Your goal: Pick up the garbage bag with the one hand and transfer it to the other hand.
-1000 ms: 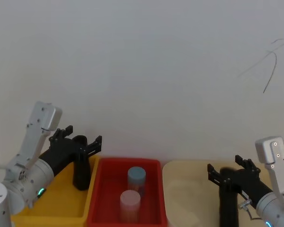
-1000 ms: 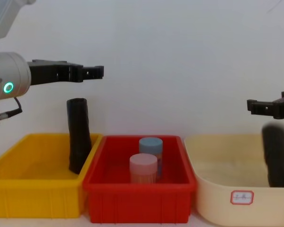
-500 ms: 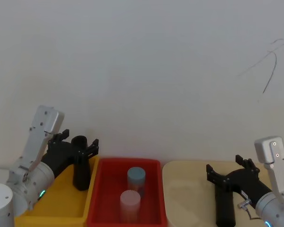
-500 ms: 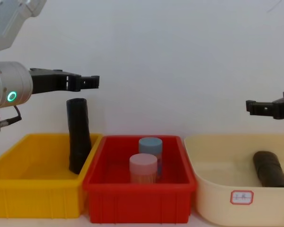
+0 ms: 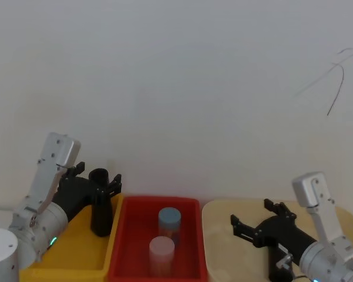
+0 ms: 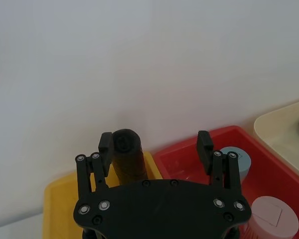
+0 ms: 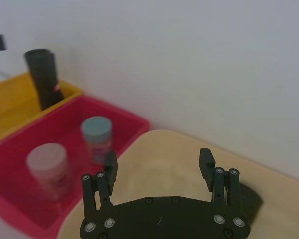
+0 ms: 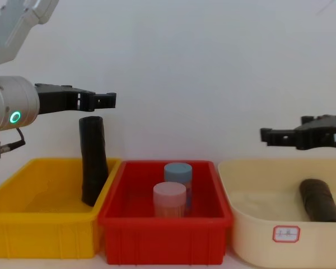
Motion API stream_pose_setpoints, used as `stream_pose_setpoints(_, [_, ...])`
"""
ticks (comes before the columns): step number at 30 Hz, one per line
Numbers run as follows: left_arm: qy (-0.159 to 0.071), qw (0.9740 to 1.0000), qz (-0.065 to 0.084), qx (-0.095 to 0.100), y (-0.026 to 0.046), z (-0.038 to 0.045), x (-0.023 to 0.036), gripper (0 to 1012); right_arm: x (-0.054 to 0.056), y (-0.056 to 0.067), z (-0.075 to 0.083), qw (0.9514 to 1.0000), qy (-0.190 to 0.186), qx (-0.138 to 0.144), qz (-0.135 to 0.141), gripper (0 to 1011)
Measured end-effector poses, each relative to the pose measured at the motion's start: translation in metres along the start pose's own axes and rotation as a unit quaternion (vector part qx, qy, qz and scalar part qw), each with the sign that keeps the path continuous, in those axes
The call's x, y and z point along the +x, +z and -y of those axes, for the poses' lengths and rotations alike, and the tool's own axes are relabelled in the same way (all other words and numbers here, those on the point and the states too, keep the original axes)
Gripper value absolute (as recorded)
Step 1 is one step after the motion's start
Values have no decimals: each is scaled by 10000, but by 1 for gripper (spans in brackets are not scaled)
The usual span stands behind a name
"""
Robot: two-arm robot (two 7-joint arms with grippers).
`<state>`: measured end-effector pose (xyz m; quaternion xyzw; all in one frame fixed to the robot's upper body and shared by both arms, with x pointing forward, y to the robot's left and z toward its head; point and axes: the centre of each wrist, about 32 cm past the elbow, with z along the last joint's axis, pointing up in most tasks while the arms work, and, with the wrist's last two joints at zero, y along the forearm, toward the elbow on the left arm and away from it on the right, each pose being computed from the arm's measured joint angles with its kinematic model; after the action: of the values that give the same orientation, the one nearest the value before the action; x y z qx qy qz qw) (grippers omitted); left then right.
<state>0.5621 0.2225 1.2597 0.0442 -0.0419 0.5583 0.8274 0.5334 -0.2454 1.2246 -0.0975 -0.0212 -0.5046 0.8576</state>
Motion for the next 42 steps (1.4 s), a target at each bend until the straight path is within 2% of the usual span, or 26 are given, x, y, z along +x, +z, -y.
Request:
stream_pose_setpoints(11, [19,10000,10,14,-5,5,-3,1002,-27,86,-208,9960,795,-369,144,1002])
stream_pose_setpoints(20, [24,10000,11,16,-6,6,-4,1002,12,193,-378,9903,1172,-677,301,1001])
stream_pose_setpoints(30, [31,10000,13,20,-9,7,-4,1002,51,342,-526,9817,1536,-968,569,1001])
stream_pose_setpoints(36, [32,10000,14,19,-8,7,-3,1001,9,407,-626,9734,1832,-1147,763,1001])
stream_pose_setpoints(42, [32,10000,14,20,-9,7,-3,1002,-42,426,-706,9678,2007,-1251,862,1001])
